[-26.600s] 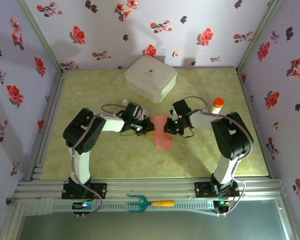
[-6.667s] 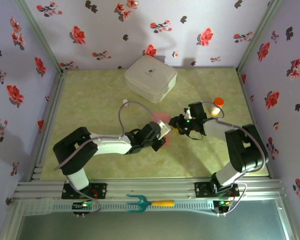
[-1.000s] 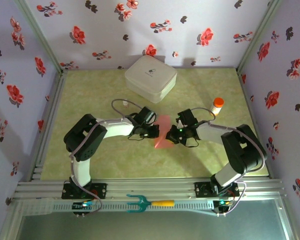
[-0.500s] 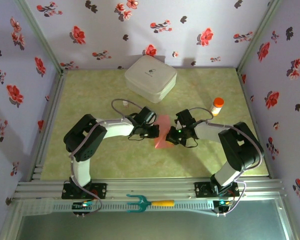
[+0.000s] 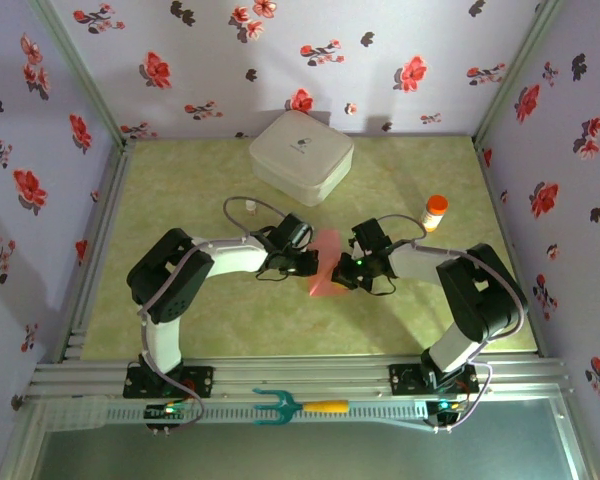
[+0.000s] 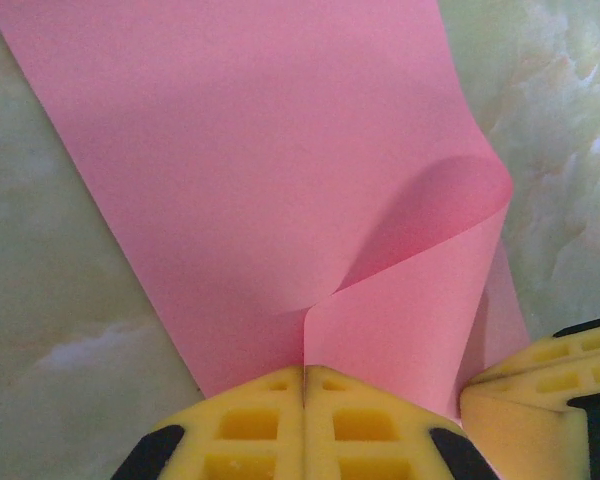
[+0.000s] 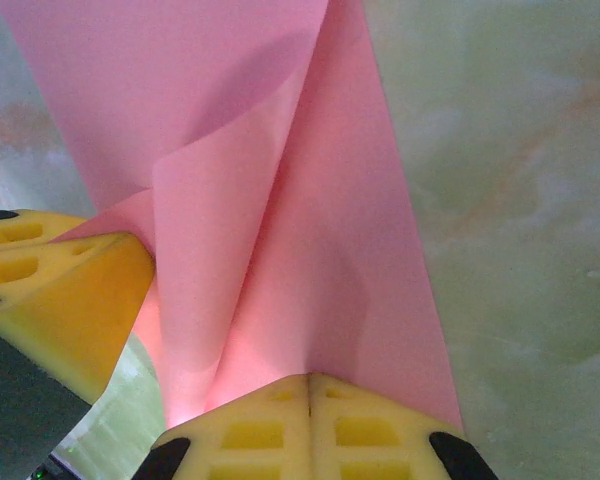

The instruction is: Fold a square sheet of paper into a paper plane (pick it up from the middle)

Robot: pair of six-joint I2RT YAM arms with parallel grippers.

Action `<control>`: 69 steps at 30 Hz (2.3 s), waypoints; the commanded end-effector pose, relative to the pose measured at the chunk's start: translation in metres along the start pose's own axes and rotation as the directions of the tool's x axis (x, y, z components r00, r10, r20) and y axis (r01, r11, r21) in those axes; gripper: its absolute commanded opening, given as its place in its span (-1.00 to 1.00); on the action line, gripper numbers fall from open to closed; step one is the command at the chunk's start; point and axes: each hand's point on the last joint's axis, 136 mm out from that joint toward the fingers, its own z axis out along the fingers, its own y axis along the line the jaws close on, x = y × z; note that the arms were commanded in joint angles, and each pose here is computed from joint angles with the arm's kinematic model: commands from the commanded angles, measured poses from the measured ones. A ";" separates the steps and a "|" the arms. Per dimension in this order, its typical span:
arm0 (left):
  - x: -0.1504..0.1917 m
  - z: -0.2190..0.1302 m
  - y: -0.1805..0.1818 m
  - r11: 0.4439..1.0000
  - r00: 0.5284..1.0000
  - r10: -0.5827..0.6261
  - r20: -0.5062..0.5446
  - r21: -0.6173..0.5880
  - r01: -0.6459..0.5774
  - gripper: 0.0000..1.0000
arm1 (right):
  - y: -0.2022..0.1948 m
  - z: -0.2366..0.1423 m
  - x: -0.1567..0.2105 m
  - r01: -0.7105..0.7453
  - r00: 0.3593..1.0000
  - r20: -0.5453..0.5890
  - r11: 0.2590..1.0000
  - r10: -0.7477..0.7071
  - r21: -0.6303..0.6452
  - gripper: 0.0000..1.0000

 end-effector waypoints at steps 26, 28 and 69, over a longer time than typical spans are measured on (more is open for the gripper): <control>0.000 0.002 0.016 0.999 1.000 -0.010 0.010 -0.042 0.010 -1.00 | -0.036 0.006 0.007 -0.047 0.999 -0.010 0.991 0.049 0.126 -0.92; 0.000 0.001 0.017 0.999 1.000 -0.011 0.014 -0.041 0.011 -1.00 | -0.033 0.005 0.006 -0.045 0.999 -0.005 0.992 0.046 0.114 -0.91; 0.007 0.006 0.020 0.999 1.000 -0.017 -0.024 -0.045 0.016 -1.00 | 0.054 0.000 -0.048 -0.049 0.996 0.059 0.975 0.063 -0.215 -1.00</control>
